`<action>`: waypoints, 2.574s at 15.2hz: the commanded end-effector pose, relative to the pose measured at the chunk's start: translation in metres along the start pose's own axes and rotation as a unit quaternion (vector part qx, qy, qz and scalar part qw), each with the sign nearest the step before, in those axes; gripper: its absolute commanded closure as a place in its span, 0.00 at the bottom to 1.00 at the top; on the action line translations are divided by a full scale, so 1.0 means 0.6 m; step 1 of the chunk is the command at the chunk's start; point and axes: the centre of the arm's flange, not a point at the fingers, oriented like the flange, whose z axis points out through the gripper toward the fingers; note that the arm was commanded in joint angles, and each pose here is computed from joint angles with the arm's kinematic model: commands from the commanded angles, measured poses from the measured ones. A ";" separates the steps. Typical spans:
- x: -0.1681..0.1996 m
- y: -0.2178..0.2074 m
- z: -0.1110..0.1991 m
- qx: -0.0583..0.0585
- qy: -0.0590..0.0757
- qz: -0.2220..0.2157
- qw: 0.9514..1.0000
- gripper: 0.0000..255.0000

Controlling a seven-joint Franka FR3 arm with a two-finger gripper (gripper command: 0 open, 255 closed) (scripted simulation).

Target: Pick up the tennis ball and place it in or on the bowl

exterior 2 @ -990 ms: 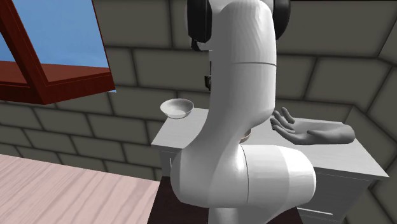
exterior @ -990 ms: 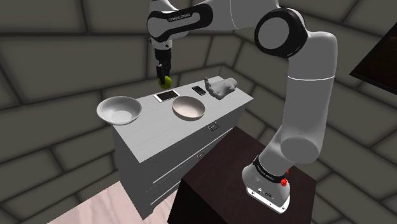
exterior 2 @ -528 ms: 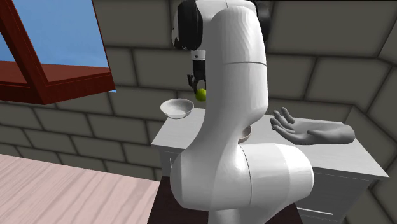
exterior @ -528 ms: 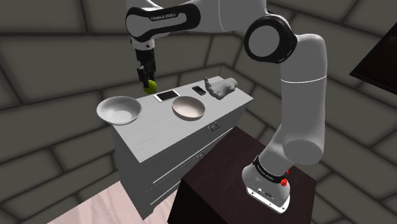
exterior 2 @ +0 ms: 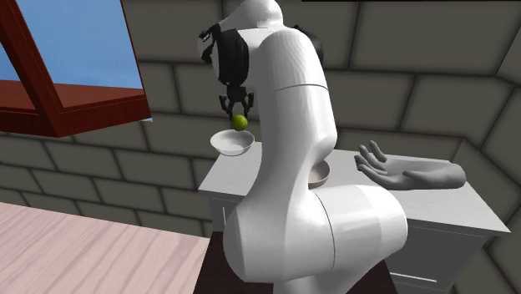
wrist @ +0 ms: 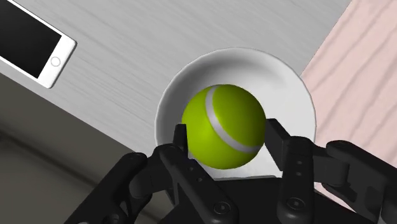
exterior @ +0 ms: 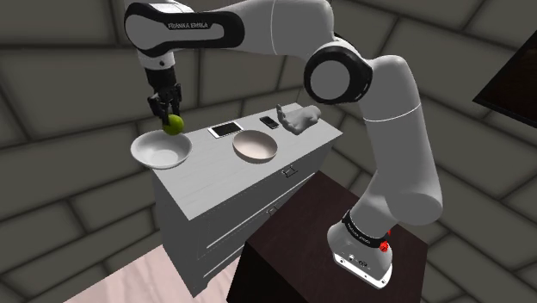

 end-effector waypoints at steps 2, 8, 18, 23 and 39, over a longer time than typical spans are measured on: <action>0.037 -0.043 -0.006 0.000 0.000 0.001 1.000 1.00; 0.047 -0.042 0.046 0.000 0.000 0.001 1.000 1.00; -0.025 -0.133 0.167 -0.099 0.095 0.110 0.984 0.00; -0.019 -0.124 0.206 -0.099 0.095 0.110 0.984 0.00; -0.019 -0.124 0.206 -0.099 0.095 0.110 0.984 1.00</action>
